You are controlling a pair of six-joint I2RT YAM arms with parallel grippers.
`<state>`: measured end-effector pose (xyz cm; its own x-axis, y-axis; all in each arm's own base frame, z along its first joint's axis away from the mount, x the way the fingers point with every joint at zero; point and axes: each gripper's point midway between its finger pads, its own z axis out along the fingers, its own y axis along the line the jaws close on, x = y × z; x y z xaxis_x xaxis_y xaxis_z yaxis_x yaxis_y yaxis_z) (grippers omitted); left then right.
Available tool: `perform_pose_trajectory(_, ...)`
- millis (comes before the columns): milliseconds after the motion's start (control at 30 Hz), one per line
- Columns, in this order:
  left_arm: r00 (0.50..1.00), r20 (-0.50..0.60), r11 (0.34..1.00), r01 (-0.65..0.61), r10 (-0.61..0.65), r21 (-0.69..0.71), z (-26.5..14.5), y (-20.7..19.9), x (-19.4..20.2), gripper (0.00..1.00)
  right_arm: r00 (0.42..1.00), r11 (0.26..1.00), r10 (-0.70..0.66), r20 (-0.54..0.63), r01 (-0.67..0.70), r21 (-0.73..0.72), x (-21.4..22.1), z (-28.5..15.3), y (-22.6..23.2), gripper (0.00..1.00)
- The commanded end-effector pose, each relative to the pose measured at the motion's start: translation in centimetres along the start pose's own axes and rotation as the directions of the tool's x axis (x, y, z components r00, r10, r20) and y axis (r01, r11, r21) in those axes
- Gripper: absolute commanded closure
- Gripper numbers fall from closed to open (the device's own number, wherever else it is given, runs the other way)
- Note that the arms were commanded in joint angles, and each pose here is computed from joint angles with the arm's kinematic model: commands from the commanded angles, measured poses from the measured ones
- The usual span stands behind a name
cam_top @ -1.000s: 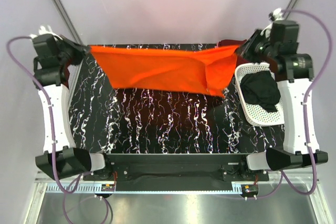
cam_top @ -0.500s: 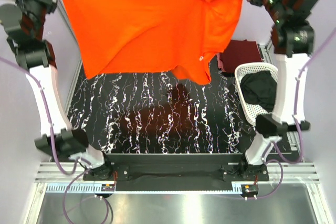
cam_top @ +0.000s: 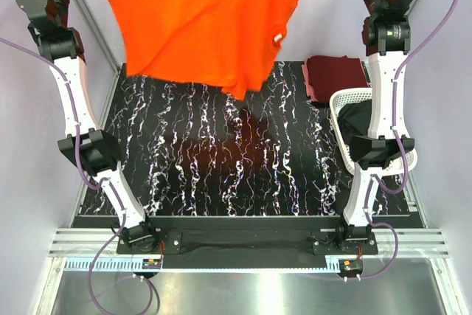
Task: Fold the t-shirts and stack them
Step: Fold the tshirt
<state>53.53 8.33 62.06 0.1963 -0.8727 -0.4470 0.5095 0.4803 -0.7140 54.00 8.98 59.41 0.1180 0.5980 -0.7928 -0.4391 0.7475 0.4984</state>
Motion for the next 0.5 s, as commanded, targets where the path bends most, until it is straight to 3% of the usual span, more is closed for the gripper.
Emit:
perform_pose_trajectory(0, 0.981, 0.191, 0.992, -0.068, 0.047, 0.109, -0.8, -5.2, -5.8, 1.0, 0.978, 0.999, -0.005, 0.21, 0.013, -0.036, -8.2, -2.1, 1.6, 1.0)
perform_pose_trajectory(100, 0.99, 0.135, 0.995, -0.062, 0.05, 0.083, -1.3, -4.3, -4.7, 1.0, 0.992, 0.999, 0.043, 0.119, -0.041, -0.015, -6.2, -2.5, 1.1, 1.0)
perform_pose_trajectory(133, 0.99, 0.125, 0.992, -0.074, 0.062, 0.098, -2.1, -6.0, -4.6, 1.0, 0.996, 0.997, 0.071, 0.06, -0.072, 0.022, -4.2, -2.2, -0.3, 1.0)
perform_pose_trajectory(200, 0.999, 0.03, 0.999, -0.043, 0.043, 0.02, -3.2, -2.6, -2.0, 1.0, 0.994, 0.993, 0.109, -0.023, -0.108, 0.045, -2.6, -3.6, 0.3, 1.0)
perform_pose_trajectory(267, 0.997, -0.045, 0.997, -0.057, 0.059, 0.047, -5.6, -4.7, -0.3, 1.0, 0.981, 0.984, 0.143, -0.134, -0.127, 0.123, 0.7, -5.5, -0.5, 1.0)
perform_pose_trajectory(300, 0.994, -0.106, 0.997, 0.0, -0.008, -0.075, -7.6, 1.3, 2.6, 1.0, 0.974, 0.983, 0.139, -0.177, -0.115, 0.14, 1.9, -6.4, -0.6, 1.0)
perform_pose_trajectory(367, 0.99, -0.14, 0.996, -0.009, -0.003, -0.084, -11.5, 0.3, 4.2, 1.0, 0.942, 0.969, 0.193, -0.276, -0.139, 0.205, 6.0, -9.7, -0.8, 1.0)
perform_pose_trajectory(400, 0.982, -0.173, 0.977, 0.033, -0.07, -0.208, -14.6, 5.2, 6.9, 1.0, 0.925, 0.964, 0.215, -0.314, -0.15, 0.218, 7.6, -11.0, -0.7, 1.0)
perform_pose_trajectory(467, 0.977, -0.209, 0.975, -0.012, -0.036, -0.222, -18.8, 4.9, 8.3, 1.0, 0.873, 0.944, 0.28, -0.399, -0.174, 0.281, 11.7, -15.3, -1.0, 1.0)
